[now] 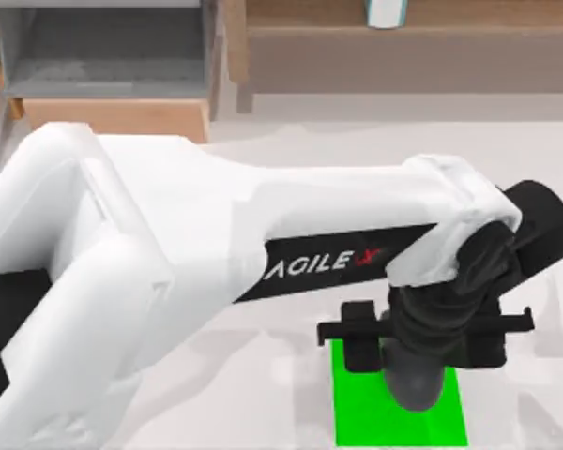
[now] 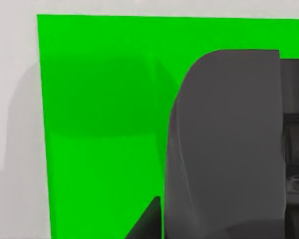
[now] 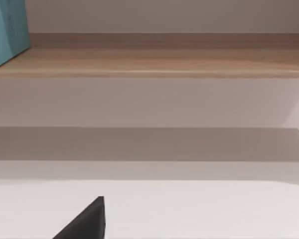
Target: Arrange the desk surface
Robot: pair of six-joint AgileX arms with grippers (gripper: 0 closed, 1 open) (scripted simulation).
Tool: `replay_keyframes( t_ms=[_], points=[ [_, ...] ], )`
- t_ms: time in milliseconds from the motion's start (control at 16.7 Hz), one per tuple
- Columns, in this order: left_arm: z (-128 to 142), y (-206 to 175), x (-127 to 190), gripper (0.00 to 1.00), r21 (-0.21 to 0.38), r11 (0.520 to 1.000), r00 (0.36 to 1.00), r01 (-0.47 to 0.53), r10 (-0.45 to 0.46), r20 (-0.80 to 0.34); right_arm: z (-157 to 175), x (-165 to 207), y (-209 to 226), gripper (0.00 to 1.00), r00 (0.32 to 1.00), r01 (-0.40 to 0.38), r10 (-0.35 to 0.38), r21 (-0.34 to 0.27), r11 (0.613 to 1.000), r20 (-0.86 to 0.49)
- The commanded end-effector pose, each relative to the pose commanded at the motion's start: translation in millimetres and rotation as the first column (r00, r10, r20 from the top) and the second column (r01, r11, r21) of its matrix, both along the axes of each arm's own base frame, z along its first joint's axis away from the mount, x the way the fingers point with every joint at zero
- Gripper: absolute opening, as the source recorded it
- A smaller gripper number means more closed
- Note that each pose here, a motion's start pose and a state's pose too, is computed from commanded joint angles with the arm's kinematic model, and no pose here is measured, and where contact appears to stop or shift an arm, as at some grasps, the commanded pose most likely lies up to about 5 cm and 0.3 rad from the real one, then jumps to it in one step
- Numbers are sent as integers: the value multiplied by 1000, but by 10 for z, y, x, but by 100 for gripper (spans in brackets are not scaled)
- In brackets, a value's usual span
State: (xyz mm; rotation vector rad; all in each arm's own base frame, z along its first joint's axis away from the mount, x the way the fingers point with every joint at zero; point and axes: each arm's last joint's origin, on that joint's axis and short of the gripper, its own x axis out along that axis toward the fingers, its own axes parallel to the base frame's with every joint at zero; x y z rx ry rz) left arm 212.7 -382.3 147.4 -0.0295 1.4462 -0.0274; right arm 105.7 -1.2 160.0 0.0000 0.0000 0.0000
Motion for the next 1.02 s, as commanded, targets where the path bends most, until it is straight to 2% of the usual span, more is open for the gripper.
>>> replay_keyframes(
  t_ms=[120,420,1020],
  points=[
    [-125,20,-11,0,32,999,1000,0,0,-18,0,0,0,100,1000,0,0,0,1000,0],
    [-140,23,-13,0,37,999,1000,0,0,-21,0,0,0,100,1000,0,0,0,1000,0],
    [-140,23,-13,75,37,999,1000,0,0,-21,0,0,0,100,1000,0,0,0,1000,0]
  ],
)
